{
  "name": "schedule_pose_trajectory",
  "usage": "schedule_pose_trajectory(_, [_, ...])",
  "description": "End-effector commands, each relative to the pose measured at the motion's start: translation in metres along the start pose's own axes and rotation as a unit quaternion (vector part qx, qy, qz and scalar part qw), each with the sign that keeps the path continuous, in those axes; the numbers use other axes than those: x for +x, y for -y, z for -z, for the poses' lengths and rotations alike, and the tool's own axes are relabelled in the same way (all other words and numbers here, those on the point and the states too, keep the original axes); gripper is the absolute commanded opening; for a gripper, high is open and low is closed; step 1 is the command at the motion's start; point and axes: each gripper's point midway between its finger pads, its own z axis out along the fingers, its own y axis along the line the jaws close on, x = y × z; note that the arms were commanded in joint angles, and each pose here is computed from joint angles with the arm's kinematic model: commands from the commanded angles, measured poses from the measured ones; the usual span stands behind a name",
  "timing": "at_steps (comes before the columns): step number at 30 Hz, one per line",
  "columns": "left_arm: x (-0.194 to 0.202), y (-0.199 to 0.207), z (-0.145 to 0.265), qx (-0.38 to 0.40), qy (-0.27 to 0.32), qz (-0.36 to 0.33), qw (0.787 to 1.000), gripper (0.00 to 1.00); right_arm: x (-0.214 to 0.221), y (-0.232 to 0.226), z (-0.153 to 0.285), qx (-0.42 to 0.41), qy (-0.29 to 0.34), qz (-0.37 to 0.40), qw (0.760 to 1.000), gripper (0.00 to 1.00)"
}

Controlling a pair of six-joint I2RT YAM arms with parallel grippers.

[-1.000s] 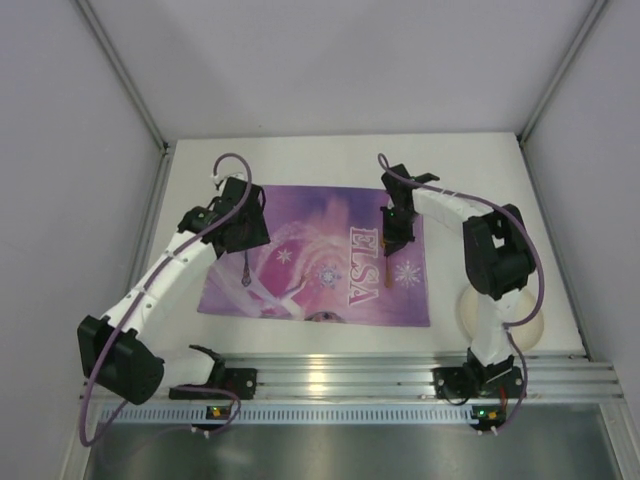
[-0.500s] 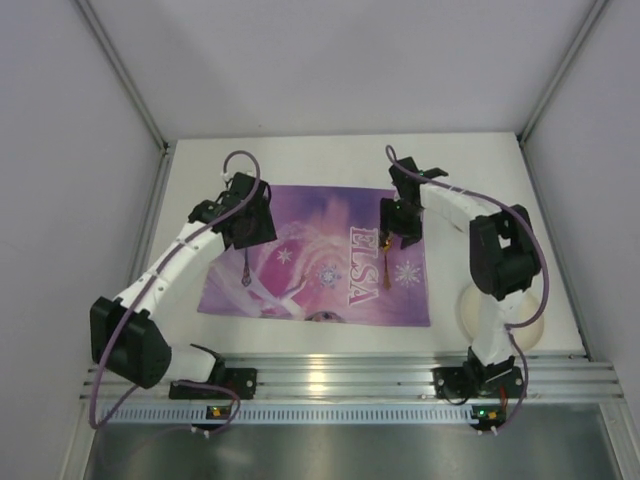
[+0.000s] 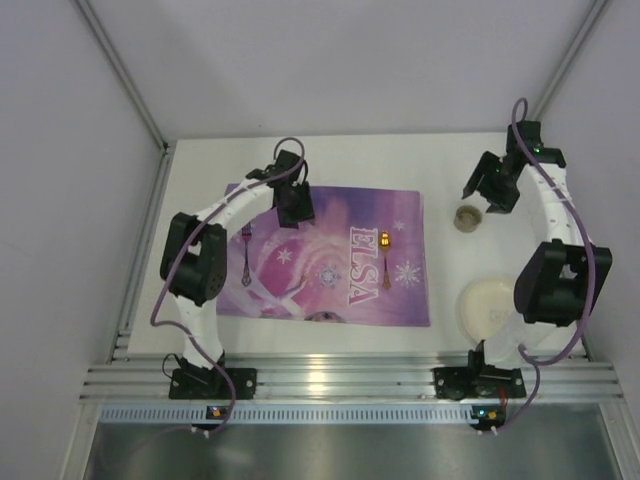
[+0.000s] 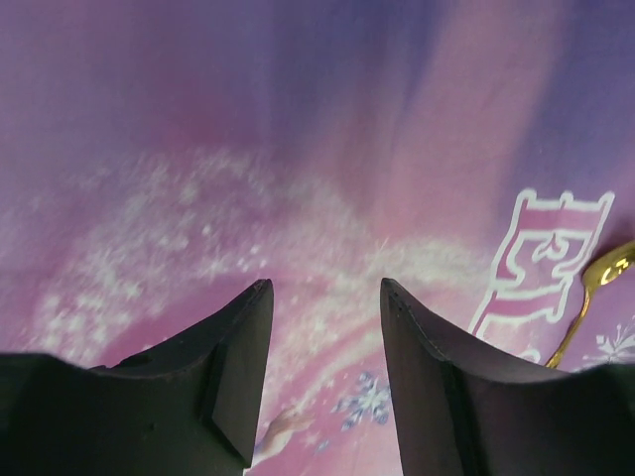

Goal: Set the dinner table for one person

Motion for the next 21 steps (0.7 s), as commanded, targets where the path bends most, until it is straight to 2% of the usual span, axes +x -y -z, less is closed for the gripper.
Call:
schedule_pose_trajectory(1, [-0.019,0.026,-0.020,0.039,-0.006,-0.004,0.999,0.53,0.013,0.042,-0.016,0.055,-0.051,-0.034,0.997,0.67])
schedule_pose_trajectory(8, [-0.021,0.006,-0.043,0.022,-0.033,0.006,0.999,0.52,0.001,0.066,-0.041,0.082,-0.069,-0.062,0.992,0.65])
schedule_pose_trajectory(14, [-0.008,-0.038,-0.051,0.003,-0.051,0.035,0.998,0.52,-0.001,0.068,-0.069,0.087,-0.086,-0.074,0.990,0.61])
schedule_pose_trajectory(21, [0.000,-0.054,-0.057,-0.015,-0.062,0.030,0.998,0.52,-0.008,0.068,-0.097,0.087,-0.089,-0.085,0.989,0.59])
